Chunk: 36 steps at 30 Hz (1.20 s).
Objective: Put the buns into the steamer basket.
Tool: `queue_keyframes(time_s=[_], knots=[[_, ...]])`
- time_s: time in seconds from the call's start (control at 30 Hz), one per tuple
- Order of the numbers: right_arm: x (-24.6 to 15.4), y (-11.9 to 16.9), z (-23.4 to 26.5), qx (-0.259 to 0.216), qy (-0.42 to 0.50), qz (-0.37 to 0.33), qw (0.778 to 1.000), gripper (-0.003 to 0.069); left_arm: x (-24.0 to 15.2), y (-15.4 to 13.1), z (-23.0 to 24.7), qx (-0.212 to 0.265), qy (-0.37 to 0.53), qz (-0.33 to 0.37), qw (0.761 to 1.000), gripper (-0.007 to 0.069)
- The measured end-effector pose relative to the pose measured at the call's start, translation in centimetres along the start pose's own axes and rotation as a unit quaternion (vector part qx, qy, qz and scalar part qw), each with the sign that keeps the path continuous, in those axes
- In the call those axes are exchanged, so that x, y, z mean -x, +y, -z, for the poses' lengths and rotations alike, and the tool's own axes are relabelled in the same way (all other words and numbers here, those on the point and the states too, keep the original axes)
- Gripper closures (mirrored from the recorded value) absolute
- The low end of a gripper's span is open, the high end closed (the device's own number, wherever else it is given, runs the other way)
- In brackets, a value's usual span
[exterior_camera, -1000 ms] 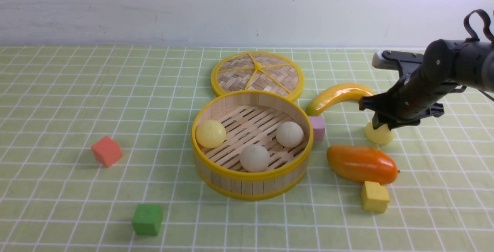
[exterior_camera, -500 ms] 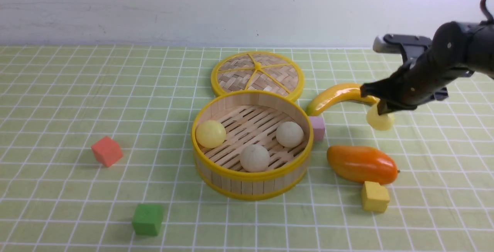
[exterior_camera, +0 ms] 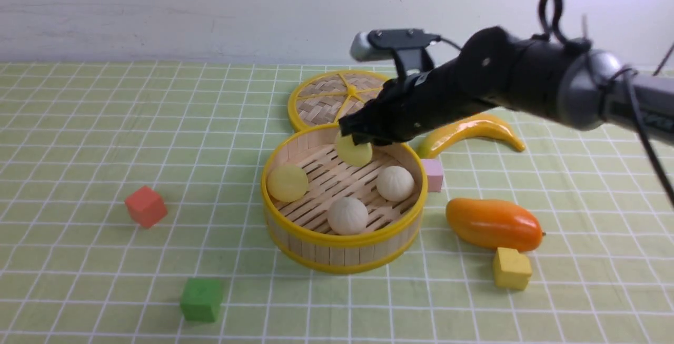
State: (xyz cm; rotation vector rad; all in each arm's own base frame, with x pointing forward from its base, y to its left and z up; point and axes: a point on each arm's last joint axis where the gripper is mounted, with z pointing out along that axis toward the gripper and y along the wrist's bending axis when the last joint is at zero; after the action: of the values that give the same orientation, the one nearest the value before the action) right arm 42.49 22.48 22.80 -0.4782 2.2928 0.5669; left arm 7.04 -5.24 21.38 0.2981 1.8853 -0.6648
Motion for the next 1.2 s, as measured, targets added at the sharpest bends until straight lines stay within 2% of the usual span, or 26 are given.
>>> queue_keyframes(time_s=[0.17, 0.3, 0.43, 0.53, 0.63, 0.67, 0.7, 0.73, 0.77, 0.8, 0.83, 0.97, 1.07, 1.2], knots=[[-1.7, -0.9, -3.4, -0.014, -0.007, -0.030, 0.999, 0.0559, 0.0, 0.0, 0.0, 0.000, 0.000, 0.000, 1.000, 0.0533], [-1.8, -1.0, -4.0, -0.020, -0.018, -0.037, 0.999, 0.0407, 0.0, 0.0, 0.0, 0.000, 0.000, 0.000, 1.000, 0.0533], [-1.2, -0.2, -2.5, -0.003, -0.007, -0.034, 0.999, 0.0262, 0.0, 0.0, 0.0, 0.000, 0.000, 0.000, 1.000, 0.0526], [0.5, 1.4, 1.5, 0.027, 0.010, -0.020, 0.999, 0.0218, 0.0, 0.0, 0.0, 0.000, 0.000, 0.000, 1.000, 0.0522], [2.3, 3.2, 7.7, 0.038, 0.015, -0.001, 0.999, 0.0265, 0.0, 0.0, 0.0, 0.000, 0.000, 0.000, 1.000, 0.0517], [2.3, 3.2, 7.7, 0.036, 0.020, -0.001, 0.999, 0.0265, 0.0, 0.0, 0.0, 0.000, 0.000, 0.000, 1.000, 0.0517], [2.2, 4.1, 11.8, 0.026, 0.028, 0.009, 0.999, 0.0331, 0.0, 0.0, 0.0, 0.000, 0.001, 0.000, 1.000, 0.0515], [2.4, 4.2, 11.9, 0.024, 0.030, 0.005, 0.999, 0.0340, 0.0, 0.0, 0.0, 0.000, 0.001, 0.000, 1.000, 0.0515], [1.5, 4.9, 15.2, 0.000, 0.042, 0.008, 0.999, 0.0413, 0.0, 0.0, 0.0, 0.000, 0.001, 0.000, 1.000, 0.0514], [0.9, 5.1, 16.5, -0.005, 0.049, 0.006, 0.999, 0.0460, 0.0, 0.0, 0.0, 0.000, 0.001, 0.000, 1.000, 0.0513], [0.7, 5.2, 16.8, -0.008, 0.050, 0.010, 0.999, 0.0470, 0.0, 0.0, 0.0, 0.000, 0.001, 0.000, 1.000, 0.0513], [-3.4, 5.7, 22.3, -0.051, 0.054, -0.013, 0.997, 0.0634, 0.0, 0.0, 0.0, 0.000, 0.001, 0.000, 1.000, 0.0509], [-6.0, 5.5, 24.9, -0.066, 0.043, -0.026, 0.997, 0.0676, 0.0, 0.0, 0.0, 0.000, 0.001, 0.000, 1.000, 0.0505], [-8.6, 5.5, 28.0, -0.072, 0.032, -0.027, 0.997, 0.0678, 0.0, 0.0, 0.0, 0.000, 0.001, 0.000, 1.000, 0.0501]])
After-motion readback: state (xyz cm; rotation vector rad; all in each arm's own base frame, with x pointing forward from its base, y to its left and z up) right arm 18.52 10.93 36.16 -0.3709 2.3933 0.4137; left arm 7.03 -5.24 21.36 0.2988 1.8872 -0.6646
